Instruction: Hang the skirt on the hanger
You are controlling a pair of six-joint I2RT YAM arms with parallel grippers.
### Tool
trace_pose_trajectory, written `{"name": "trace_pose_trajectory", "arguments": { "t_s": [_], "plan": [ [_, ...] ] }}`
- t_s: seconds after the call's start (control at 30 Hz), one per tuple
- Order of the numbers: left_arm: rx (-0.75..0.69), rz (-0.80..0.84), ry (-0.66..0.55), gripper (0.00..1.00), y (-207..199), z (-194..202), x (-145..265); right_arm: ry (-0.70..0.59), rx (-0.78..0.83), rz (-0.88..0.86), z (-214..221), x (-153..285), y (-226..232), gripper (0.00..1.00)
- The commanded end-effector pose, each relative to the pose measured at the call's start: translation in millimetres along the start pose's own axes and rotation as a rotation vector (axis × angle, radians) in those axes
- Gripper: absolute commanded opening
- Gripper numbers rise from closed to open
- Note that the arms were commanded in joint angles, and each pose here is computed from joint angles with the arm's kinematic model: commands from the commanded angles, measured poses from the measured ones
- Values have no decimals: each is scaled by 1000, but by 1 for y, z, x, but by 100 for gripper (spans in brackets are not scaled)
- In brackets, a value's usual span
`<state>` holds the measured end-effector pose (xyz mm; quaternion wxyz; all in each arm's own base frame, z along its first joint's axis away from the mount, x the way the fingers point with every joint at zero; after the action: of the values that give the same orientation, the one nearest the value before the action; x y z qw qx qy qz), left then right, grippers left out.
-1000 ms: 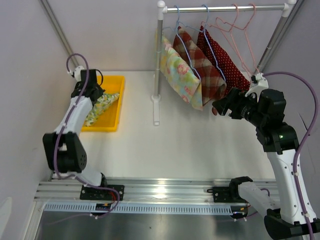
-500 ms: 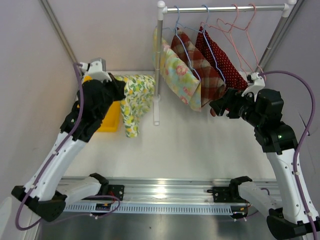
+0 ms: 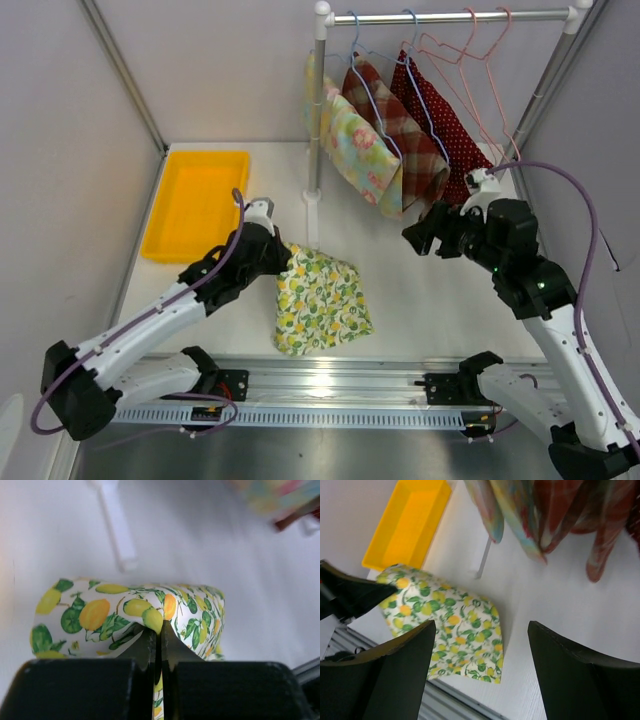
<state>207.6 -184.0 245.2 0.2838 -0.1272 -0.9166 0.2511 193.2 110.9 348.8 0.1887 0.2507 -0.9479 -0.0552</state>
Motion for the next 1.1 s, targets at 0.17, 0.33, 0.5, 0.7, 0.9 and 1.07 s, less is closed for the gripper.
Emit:
{"name": "trace_pose_trajectory", "arguments": {
  "t_s": [0.17, 0.33, 0.5, 0.7, 0.9, 1.07],
  "plan": [
    [194, -64, 221, 17, 64, 77, -48, 193, -36, -36, 92, -42, 31, 81],
    [193, -100, 238, 27, 77, 90, -53, 351, -37, -31, 163, -62, 39, 81],
    [175, -81, 251, 30, 72, 89, -55, 418, -61, -25, 207, -76, 37, 81],
    [179, -33, 345, 0, 68, 113, -49, 485, -45, -30, 222, -99, 41, 77],
    [96, 47, 482, 0, 51, 146, -37, 461, -22, -12, 208, -113, 45, 77],
    [28, 134, 615, 0, 40, 169, -24, 424, 19, 12, 186, -126, 48, 78]
  ]
}}
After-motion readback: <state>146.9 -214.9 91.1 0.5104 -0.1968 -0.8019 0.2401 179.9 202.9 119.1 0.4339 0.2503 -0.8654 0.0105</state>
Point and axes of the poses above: each gripper's point midway between its finger pads, its own x axis back along the fingers, its own y axis along the line the jaws close on, z = x × y, the point moved 6 cm from there along x, back along the fingers, and after that the axes turned 14 degrees about x, right-handed, at the moved point
